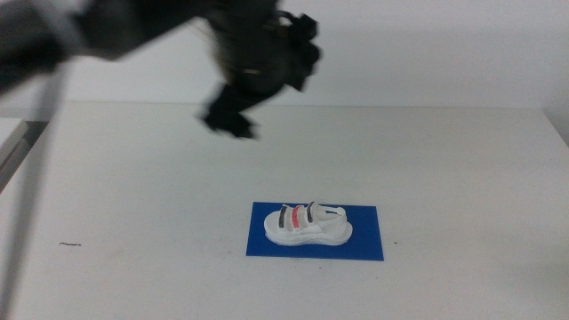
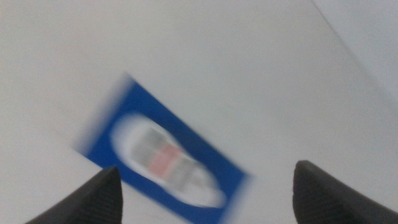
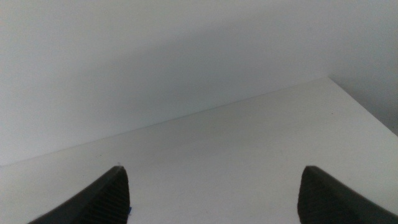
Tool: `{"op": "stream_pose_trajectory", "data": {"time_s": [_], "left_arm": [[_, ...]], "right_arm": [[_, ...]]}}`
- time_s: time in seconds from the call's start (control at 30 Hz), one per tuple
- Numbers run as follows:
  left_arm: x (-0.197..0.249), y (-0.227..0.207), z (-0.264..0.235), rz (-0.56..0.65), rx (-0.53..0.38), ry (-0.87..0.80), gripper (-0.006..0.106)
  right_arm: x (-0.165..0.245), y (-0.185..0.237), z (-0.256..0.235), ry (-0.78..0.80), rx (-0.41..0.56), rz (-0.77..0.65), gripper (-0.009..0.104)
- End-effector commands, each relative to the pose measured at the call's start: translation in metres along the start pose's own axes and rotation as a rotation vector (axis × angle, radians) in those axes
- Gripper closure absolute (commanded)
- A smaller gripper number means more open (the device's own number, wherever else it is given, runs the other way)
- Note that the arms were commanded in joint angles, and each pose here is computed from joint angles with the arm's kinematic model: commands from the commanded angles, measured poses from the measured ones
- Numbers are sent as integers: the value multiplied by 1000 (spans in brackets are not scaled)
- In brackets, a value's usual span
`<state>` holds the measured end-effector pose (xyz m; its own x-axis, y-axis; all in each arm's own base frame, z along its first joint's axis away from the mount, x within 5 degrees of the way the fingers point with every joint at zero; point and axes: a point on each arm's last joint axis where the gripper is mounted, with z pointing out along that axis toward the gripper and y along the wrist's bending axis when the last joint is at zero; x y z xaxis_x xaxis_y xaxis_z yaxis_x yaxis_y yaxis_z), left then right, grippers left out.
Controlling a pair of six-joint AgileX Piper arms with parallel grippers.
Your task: Use one arm to grab the shoe from the table and place it on the mat.
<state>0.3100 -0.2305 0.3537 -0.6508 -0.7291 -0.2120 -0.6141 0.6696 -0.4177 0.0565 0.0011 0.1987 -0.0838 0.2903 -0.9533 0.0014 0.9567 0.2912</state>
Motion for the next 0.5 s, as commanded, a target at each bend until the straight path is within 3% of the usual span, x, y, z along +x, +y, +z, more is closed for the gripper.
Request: {"op": "stream_pose_trajectory", "data": {"time_s": [0.0, 0.03, 0.07, 0.23, 0.33, 0.47], "left_arm": [[-13, 28, -19, 280, -50, -91, 7], [-19, 42, -23, 334, -73, -103, 7], [-26, 53, -27, 410, -28, -129, 7], [-46, 109, -52, 816, 310, -345, 7], [-45, 155, -55, 893, 376, -467, 7], [-39, 217, -59, 856, 434, -661, 7]], "right_arm": [[0, 0, 0, -10, -4, -7, 16], [0, 0, 0, -10, -4, -7, 16], [0, 0, 0, -10, -4, -7, 16], [0, 0, 0, -10, -4, -7, 16], [0, 0, 0, -10, -4, -7, 16], [0, 0, 0, -10, -4, -7, 16]]}}
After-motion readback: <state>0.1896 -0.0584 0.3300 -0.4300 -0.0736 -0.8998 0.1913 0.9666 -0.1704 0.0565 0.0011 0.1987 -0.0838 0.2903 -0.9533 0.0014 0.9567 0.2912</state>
